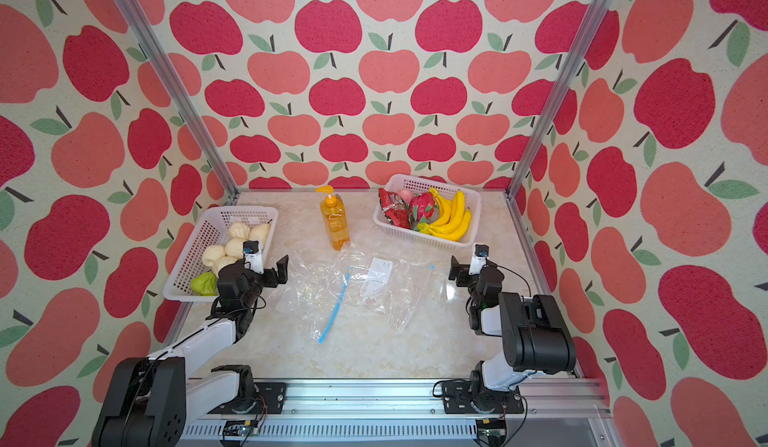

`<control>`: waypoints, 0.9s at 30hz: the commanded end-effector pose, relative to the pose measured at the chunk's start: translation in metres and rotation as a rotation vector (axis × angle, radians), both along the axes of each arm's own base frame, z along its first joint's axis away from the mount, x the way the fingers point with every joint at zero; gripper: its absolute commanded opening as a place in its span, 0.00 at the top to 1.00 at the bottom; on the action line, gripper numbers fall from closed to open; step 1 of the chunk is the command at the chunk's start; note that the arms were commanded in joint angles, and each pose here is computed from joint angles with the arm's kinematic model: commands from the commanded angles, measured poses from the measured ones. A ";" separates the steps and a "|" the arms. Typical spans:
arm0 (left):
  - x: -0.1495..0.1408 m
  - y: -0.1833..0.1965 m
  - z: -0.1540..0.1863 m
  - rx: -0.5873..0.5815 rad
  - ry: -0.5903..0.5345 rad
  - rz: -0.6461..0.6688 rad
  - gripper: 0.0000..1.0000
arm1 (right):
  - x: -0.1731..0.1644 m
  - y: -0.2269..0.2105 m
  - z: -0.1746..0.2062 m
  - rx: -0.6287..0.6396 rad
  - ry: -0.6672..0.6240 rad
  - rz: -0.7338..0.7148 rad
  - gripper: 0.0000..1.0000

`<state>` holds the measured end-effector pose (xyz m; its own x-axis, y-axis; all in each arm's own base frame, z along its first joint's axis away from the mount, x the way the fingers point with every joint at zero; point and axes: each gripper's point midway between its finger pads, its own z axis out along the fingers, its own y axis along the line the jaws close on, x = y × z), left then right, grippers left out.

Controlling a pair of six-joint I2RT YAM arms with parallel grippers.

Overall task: Open the zip-top bag and take out the pear
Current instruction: Reset both arms

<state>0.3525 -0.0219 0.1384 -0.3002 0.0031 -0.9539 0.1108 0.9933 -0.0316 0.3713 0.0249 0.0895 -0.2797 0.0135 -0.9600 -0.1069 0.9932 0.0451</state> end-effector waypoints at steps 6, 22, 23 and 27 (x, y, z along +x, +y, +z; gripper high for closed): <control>0.022 -0.005 -0.013 0.070 0.006 -0.037 0.02 | 0.007 0.004 0.009 -0.020 -0.030 0.025 0.03; 0.045 0.004 -0.059 0.081 0.095 0.005 0.02 | 0.017 0.005 0.004 -0.023 0.028 0.024 0.01; 0.045 0.004 -0.059 0.079 0.101 0.006 0.02 | 0.017 0.005 0.003 -0.023 0.030 0.025 0.01; 0.045 0.006 -0.058 0.107 0.090 0.043 0.02 | 0.017 0.005 0.003 -0.021 0.030 0.024 0.01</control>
<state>0.4086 -0.0213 0.1187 -0.2579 0.1021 -0.9608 0.1101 0.9910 0.0757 0.3861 0.0271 0.0956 -0.2945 0.0064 -0.9556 -0.1187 0.9920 0.0432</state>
